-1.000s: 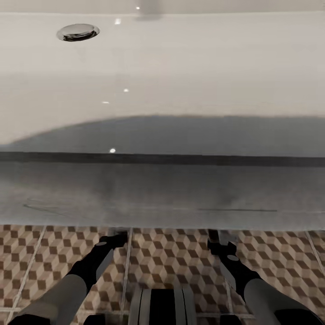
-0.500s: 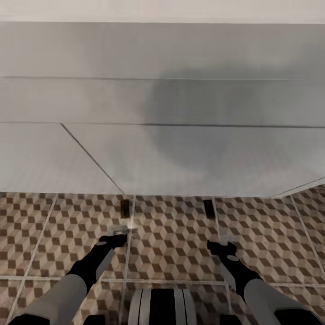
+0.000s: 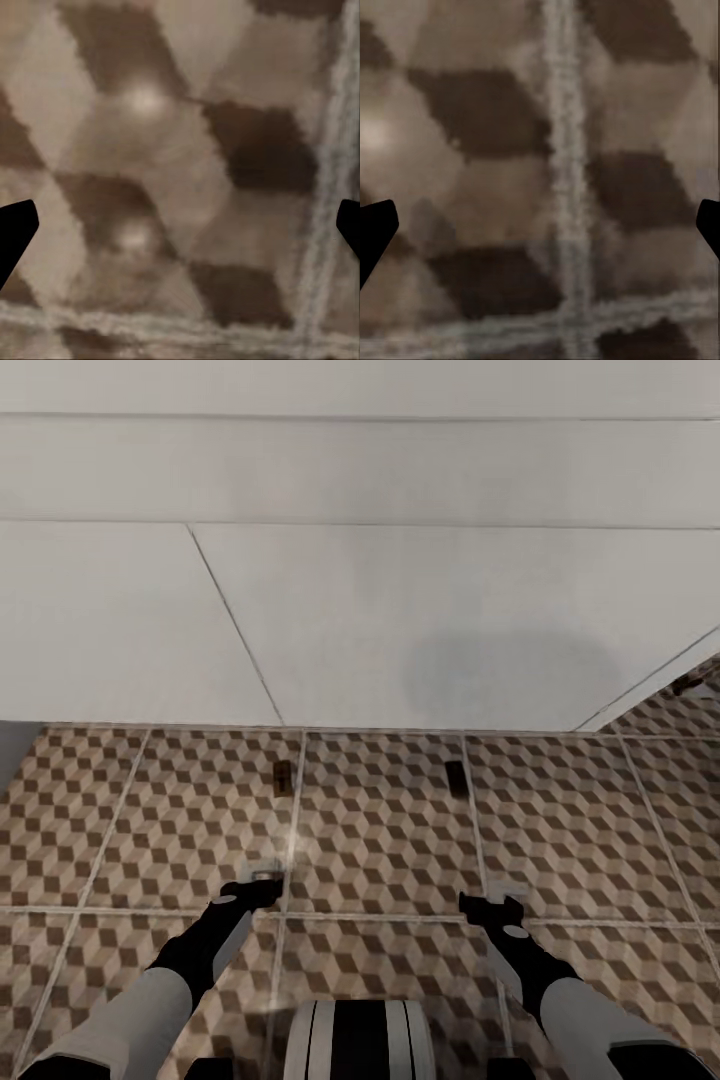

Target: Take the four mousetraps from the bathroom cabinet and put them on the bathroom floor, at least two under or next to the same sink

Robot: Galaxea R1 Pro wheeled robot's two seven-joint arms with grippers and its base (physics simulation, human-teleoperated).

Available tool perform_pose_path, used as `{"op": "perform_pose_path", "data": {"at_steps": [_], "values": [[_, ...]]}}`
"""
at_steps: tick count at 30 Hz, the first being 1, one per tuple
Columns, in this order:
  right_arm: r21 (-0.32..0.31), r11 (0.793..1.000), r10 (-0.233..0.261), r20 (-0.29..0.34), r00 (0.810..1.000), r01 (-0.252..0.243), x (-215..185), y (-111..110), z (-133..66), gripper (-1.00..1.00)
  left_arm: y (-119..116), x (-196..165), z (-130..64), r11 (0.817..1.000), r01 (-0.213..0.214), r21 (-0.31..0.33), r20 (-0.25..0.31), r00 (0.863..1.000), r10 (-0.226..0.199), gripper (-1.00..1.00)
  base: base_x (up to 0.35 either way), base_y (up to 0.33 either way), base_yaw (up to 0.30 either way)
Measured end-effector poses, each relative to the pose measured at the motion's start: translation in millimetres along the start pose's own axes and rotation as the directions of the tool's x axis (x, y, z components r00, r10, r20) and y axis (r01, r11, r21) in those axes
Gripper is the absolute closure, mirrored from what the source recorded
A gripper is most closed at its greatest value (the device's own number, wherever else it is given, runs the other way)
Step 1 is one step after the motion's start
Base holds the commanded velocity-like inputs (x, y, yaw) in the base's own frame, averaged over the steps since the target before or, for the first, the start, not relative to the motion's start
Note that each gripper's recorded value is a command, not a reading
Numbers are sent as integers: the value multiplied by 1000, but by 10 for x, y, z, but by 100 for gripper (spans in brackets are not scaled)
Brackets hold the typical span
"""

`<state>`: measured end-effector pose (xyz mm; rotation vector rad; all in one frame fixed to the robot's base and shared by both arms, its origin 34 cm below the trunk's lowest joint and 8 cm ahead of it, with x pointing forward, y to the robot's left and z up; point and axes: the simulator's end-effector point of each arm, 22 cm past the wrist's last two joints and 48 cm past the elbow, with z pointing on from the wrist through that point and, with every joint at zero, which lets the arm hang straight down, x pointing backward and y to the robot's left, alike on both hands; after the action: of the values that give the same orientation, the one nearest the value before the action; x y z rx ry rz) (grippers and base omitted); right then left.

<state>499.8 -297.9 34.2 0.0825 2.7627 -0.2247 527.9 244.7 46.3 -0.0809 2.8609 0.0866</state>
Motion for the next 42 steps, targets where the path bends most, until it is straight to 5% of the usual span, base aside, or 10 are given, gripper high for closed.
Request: {"op": "perform_pose_path", "data": {"at_steps": [16, 42], "values": [[-5, 1000, -4, 0, 1000, 4, 0, 33, -5, -100, -6, 1, -1, 1000, 0, 1, 0, 1000, 0, -100, -317, 0, 0], [-2, 1000, -2, 0, 1000, 2, -2, 11, -4, -100, -6, 3, -4, 1000, 2, -3, 0, 1000, -2, -100, -28, 0, 0]]}}
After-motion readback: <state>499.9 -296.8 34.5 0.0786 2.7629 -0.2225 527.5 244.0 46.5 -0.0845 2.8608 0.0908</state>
